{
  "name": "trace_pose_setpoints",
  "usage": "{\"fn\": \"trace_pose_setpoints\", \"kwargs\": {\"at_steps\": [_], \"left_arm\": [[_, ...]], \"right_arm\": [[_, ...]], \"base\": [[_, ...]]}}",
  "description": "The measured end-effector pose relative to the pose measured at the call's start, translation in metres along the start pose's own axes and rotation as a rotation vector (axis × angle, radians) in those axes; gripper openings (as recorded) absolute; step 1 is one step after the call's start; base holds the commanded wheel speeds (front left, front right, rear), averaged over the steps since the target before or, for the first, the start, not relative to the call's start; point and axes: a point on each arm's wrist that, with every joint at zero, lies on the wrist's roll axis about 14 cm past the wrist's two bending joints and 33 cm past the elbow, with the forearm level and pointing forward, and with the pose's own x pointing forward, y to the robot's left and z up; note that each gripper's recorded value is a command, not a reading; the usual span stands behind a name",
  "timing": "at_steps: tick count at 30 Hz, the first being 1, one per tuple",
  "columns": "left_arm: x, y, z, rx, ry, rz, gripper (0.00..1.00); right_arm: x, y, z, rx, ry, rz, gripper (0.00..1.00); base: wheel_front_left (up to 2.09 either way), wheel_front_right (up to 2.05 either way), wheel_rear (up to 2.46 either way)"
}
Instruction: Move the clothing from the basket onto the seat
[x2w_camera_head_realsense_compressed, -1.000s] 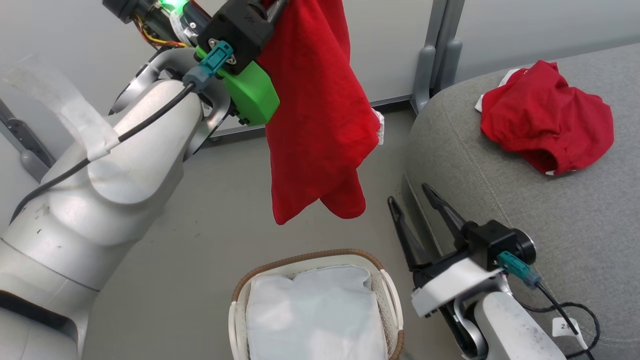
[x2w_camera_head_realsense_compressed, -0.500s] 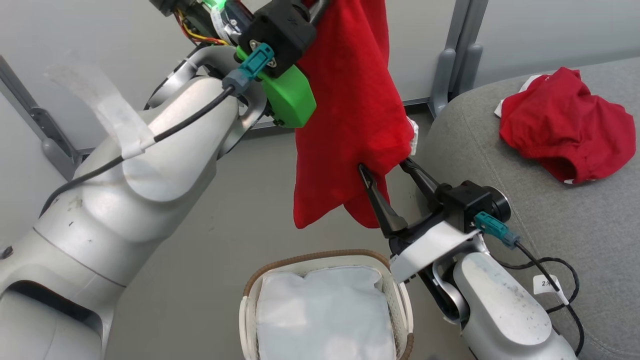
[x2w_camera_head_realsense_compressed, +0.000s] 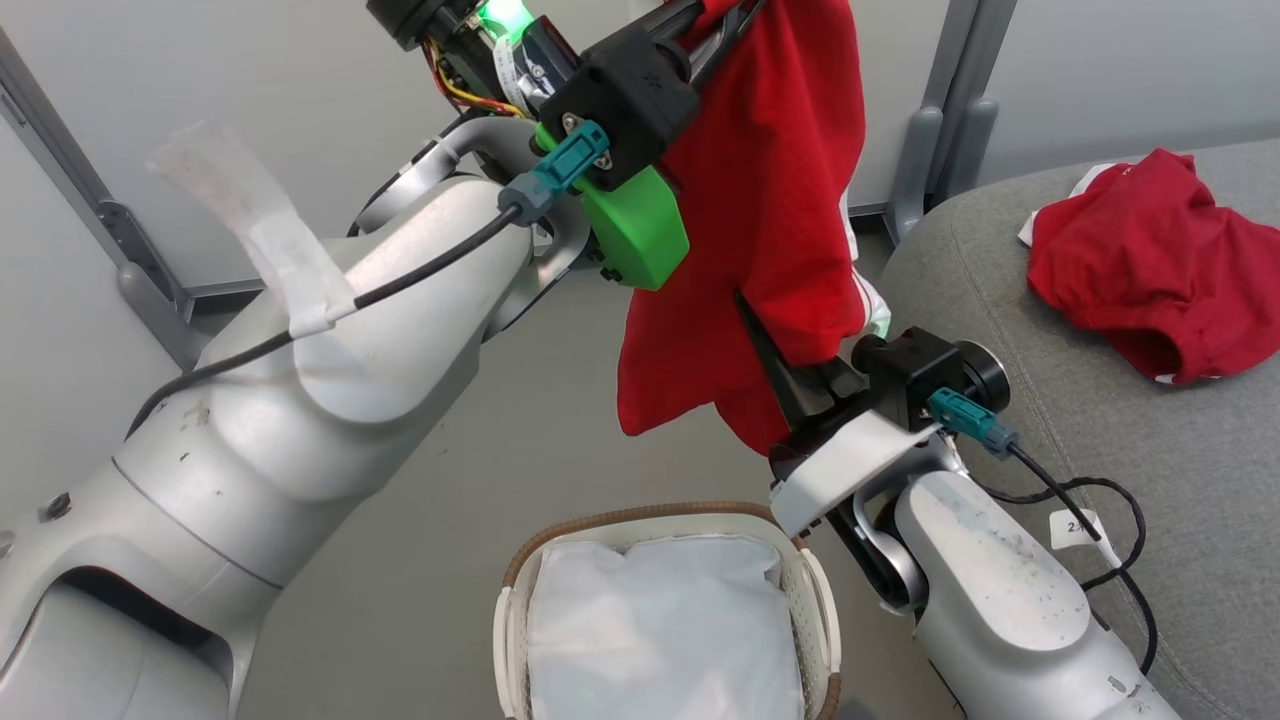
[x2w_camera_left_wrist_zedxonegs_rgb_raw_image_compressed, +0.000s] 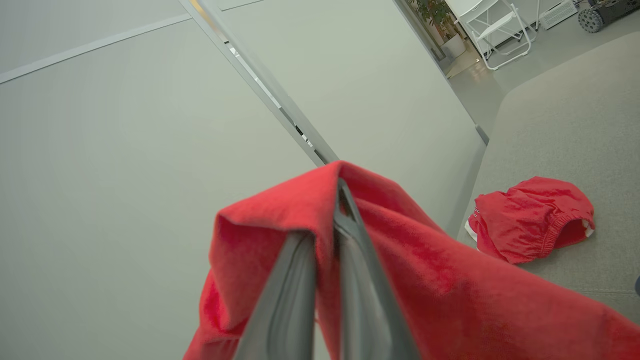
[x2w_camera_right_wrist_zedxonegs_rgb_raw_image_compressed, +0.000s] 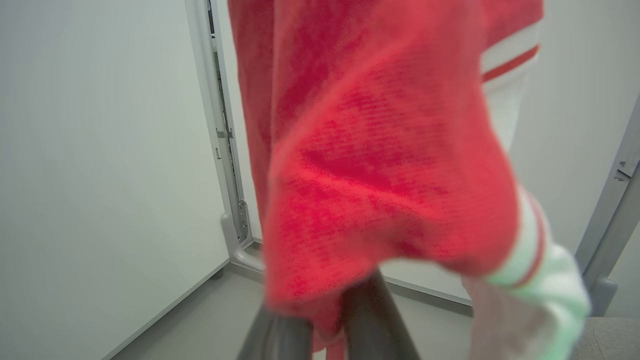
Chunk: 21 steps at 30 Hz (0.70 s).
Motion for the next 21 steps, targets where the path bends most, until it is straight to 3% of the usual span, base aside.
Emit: {"fn": "trace_pose_setpoints", "kwargs": {"at_steps": [5, 7, 9, 10, 21], "left_arm": [[-0.010, 0.000, -0.024, -0.061, 0.052, 0.029, 0.00], [-0.015, 0.001, -0.034, -0.088, 0.071, 0.045, 0.30], [-0.021, 0.000, -0.044, -0.117, 0.089, 0.061, 0.81], [-0.023, 0.000, -0.049, -0.134, 0.097, 0.069, 1.00], [-0.062, -0.033, -0.116, -0.309, 0.241, 0.108, 1.00]], "right_arm": [[0.000, 0.002, 0.004, -0.002, -0.011, 0.006, 0.00], [-0.001, 0.002, 0.007, 0.000, -0.022, 0.005, 0.00], [-0.002, 0.002, 0.010, 0.001, -0.035, 0.002, 0.00], [-0.003, 0.001, 0.013, 0.000, -0.043, 0.000, 0.00], [-0.012, -0.019, 0.029, -0.020, -0.100, -0.067, 0.00]], "base": [[0.00, 0.00, 0.00], [0.00, 0.00, 0.00], [0.00, 0.00, 0.00], [0.00, 0.00, 0.00], [0.00, 0.00, 0.00]]}}
